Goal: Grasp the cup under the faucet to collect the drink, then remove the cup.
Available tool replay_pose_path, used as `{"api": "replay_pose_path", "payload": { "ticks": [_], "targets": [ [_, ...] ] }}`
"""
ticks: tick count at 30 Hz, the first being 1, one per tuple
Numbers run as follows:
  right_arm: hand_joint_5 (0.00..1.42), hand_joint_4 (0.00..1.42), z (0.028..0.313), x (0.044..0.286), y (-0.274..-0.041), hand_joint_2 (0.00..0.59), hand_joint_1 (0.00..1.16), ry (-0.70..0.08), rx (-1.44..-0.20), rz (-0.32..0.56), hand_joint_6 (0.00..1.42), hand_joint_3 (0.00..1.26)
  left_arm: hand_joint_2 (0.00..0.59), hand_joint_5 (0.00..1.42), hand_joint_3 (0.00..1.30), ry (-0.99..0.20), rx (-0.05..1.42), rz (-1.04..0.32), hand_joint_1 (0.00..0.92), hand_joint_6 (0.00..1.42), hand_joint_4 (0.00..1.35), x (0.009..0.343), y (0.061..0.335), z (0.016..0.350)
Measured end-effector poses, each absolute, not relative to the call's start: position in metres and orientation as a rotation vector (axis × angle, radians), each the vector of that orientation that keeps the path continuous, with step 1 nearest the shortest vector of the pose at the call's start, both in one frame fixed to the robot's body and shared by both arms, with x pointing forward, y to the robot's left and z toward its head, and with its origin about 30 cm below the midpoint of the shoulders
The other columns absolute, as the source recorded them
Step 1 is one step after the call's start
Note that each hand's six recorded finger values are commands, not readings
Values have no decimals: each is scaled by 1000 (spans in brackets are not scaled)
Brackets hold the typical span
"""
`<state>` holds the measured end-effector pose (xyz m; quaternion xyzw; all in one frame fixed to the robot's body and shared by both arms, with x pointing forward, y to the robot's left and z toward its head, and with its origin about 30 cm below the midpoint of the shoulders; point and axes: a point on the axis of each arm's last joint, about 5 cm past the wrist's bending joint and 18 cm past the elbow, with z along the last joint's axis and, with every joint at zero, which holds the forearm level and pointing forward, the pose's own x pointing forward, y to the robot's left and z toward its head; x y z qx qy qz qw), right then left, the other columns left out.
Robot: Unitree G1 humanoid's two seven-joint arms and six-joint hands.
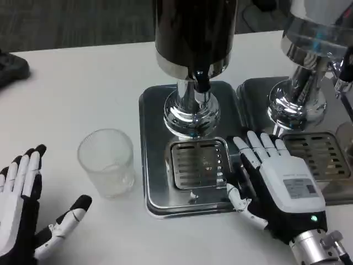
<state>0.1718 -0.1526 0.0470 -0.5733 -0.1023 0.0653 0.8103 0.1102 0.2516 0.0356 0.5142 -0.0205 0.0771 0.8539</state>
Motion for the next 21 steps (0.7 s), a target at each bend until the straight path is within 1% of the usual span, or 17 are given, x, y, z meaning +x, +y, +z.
{"api": "replay_pose_path", "payload": {
  "ticks": [2,3,5,7,9,11,13,15,18,21],
  "targets": [
    [0,0,47,172,-152,505,179,-219,-1224,140,0,105,100,0,0,-46,1038,182,0,0,0,110,253,34],
    [0,0,47,172,-152,505,179,-219,-1224,140,0,105,98,0,0,-50,995,197,0,0,0,111,253,34],
    [0,0,47,172,-152,505,179,-220,-1223,140,0,105,75,7,0,-50,905,217,0,0,0,115,253,34],
    [0,0,47,172,-152,505,179,-219,-1222,141,0,105,71,12,0,-46,850,213,0,0,0,117,252,34],
    [0,0,47,172,-152,505,179,-220,-1221,141,0,105,60,75,0,-33,785,195,0,22,0,123,252,34],
    [0,0,47,172,-152,505,179,-219,-1221,140,0,105,54,106,0,-37,774,167,15,55,0,127,252,34],
    [0,0,47,172,-152,505,179,-218,-1220,139,0,105,57,126,0,-42,763,146,70,73,0,132,252,36],
    [0,0,47,172,-151,505,179,-218,-1219,139,0,105,50,134,0,-50,773,112,105,90,0,138,251,37],
    [0,0,47,172,-150,505,179,-218,-1216,138,0,105,49,150,0,-65,789,74,127,107,0,145,250,40],
    [0,0,47,172,-149,505,179,-218,-1211,137,0,105,56,169,0,-74,813,42,186,125,0,149,249,42]
  ]
}}
